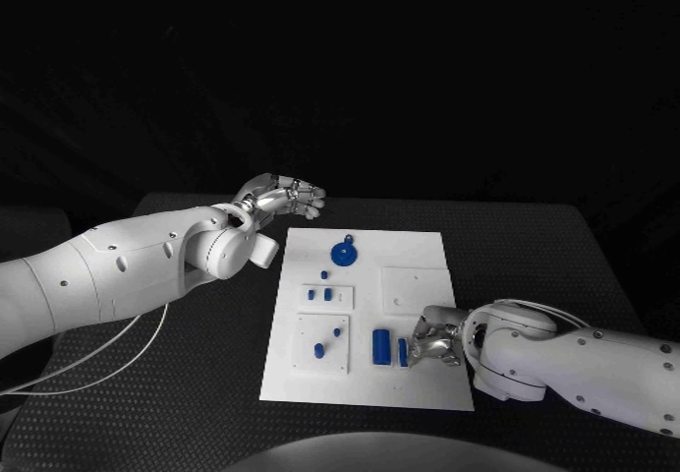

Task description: Assemble the parts on the task board

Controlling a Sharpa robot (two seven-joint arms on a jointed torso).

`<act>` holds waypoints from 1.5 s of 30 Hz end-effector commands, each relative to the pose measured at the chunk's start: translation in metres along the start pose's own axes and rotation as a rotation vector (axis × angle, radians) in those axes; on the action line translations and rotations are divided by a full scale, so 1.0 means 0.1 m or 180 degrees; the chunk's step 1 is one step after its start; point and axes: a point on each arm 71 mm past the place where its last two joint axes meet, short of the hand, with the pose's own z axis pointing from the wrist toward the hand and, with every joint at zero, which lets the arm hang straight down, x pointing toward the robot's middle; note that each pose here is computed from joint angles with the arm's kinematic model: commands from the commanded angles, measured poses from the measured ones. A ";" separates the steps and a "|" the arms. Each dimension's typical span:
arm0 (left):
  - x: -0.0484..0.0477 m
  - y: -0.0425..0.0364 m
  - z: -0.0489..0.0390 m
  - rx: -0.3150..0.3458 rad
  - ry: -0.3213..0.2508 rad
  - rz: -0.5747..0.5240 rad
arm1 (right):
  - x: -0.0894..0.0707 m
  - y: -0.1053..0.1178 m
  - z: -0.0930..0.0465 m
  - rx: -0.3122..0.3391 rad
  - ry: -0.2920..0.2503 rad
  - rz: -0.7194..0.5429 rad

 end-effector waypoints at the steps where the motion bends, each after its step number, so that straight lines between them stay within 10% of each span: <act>1: 0.022 -0.013 0.004 0.0019 0.0047 -0.0023 | 0.01 -0.02 0.01 0.0041 -0.0018 -0.0038; 20: -0.019 -0.007 0.015 0.0033 0.0001 -0.0008 | -0.07 -0.21 -0.04 -0.0146 0.0287 0.0558; 38: -0.401 0.072 0.172 0.0087 -0.0321 -0.0123 | -1.83 -0.50 0.33 -0.1224 -0.1328 0.2055; 45: -0.609 0.080 0.247 0.0181 -0.0592 -0.0299 | -2.10 -0.60 0.47 -0.1335 -0.1618 0.2426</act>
